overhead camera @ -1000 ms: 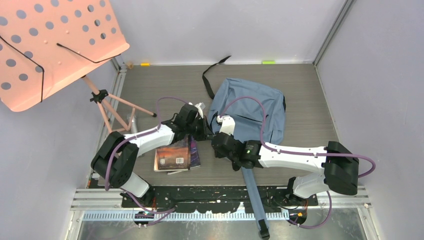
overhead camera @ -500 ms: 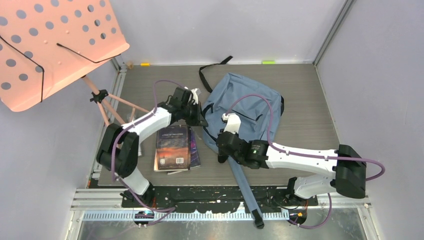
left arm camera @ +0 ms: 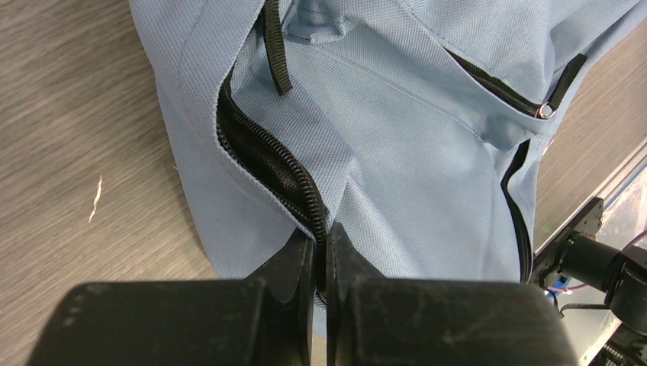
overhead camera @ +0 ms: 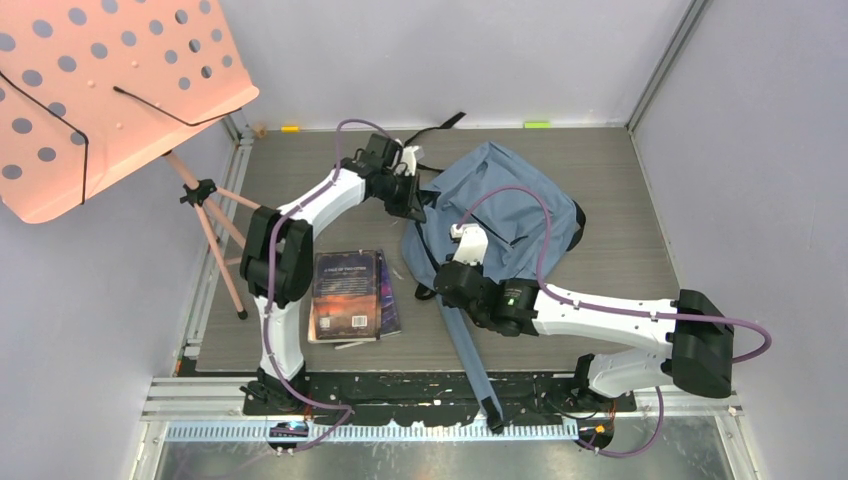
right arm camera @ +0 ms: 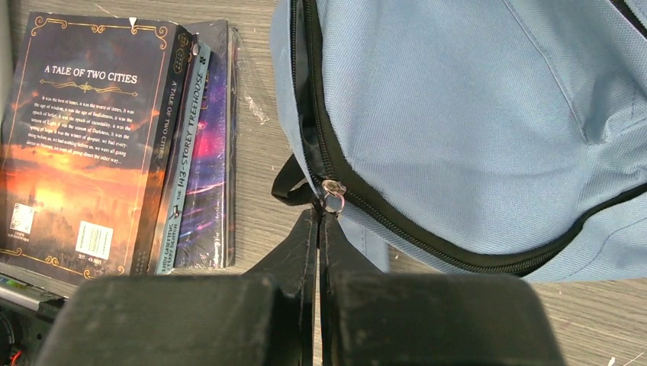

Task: Pack the student bag
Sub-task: Unzip the student bag at the center of the board.

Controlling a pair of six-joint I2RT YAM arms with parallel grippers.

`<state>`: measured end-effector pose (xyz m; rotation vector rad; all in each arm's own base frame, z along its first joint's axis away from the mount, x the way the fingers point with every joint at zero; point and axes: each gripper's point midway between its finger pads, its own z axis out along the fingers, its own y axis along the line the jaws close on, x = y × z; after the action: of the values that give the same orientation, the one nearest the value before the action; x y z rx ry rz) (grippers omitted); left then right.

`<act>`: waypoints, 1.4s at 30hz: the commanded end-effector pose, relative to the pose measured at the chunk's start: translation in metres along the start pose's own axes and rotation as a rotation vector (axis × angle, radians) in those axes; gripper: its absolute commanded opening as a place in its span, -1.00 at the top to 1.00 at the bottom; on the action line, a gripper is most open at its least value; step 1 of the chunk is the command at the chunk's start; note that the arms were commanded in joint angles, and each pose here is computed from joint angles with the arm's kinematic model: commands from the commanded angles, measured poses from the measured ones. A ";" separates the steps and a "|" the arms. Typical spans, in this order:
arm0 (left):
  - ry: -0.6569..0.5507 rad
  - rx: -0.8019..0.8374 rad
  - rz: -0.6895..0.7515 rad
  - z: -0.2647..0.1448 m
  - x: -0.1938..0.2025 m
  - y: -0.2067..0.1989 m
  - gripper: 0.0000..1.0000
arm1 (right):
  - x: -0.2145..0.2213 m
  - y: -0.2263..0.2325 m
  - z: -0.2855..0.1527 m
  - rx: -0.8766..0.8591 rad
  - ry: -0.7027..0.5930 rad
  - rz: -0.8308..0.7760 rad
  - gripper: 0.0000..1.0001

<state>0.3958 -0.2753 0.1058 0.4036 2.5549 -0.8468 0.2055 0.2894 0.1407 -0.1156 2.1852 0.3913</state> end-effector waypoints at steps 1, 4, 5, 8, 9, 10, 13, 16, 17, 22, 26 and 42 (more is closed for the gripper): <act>-0.150 -0.056 0.114 -0.013 -0.058 0.014 0.91 | -0.003 0.011 -0.015 -0.056 0.015 0.036 0.99; -0.150 -0.050 0.101 -0.021 -0.052 0.009 0.39 | -0.004 0.013 -0.014 -0.059 0.015 0.038 0.99; -0.159 -0.051 0.097 -0.026 -0.049 0.007 0.21 | -0.004 0.014 -0.013 -0.058 0.015 0.038 0.99; -0.201 -0.064 0.071 -0.047 -0.040 0.001 -0.23 | -0.004 0.018 -0.011 -0.067 0.016 0.035 0.99; -0.213 -0.069 0.052 -0.053 -0.035 0.000 -0.31 | -0.004 0.020 -0.010 -0.073 0.015 0.035 0.99; -0.229 -0.071 0.032 -0.061 -0.031 -0.002 -0.37 | -0.005 0.022 -0.010 -0.075 0.016 0.032 0.99; -0.261 -0.053 -0.081 -0.073 -0.009 -0.009 -0.40 | -0.006 0.026 -0.007 -0.082 0.014 0.027 0.99; -0.264 0.002 -0.142 -0.072 0.024 -0.025 -0.40 | -0.006 0.030 -0.004 -0.086 0.013 0.023 0.99; -0.257 0.012 -0.156 -0.069 0.036 -0.031 -0.41 | -0.006 0.032 -0.004 -0.094 0.013 0.025 0.99; -0.251 0.119 -0.193 -0.053 0.078 -0.076 -0.42 | -0.003 0.038 0.000 -0.105 0.024 0.021 0.99; -0.275 0.166 -0.225 -0.042 0.092 -0.094 -0.43 | -0.002 0.041 0.001 -0.116 0.029 0.027 0.99; -0.291 0.081 -0.273 -0.018 0.102 -0.073 0.12 | -0.002 0.036 -0.004 -0.121 0.022 0.048 0.99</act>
<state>0.2618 -0.3015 0.1020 -0.0419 2.4006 -1.0245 0.1957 0.3090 0.1289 -0.1802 2.2379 0.4423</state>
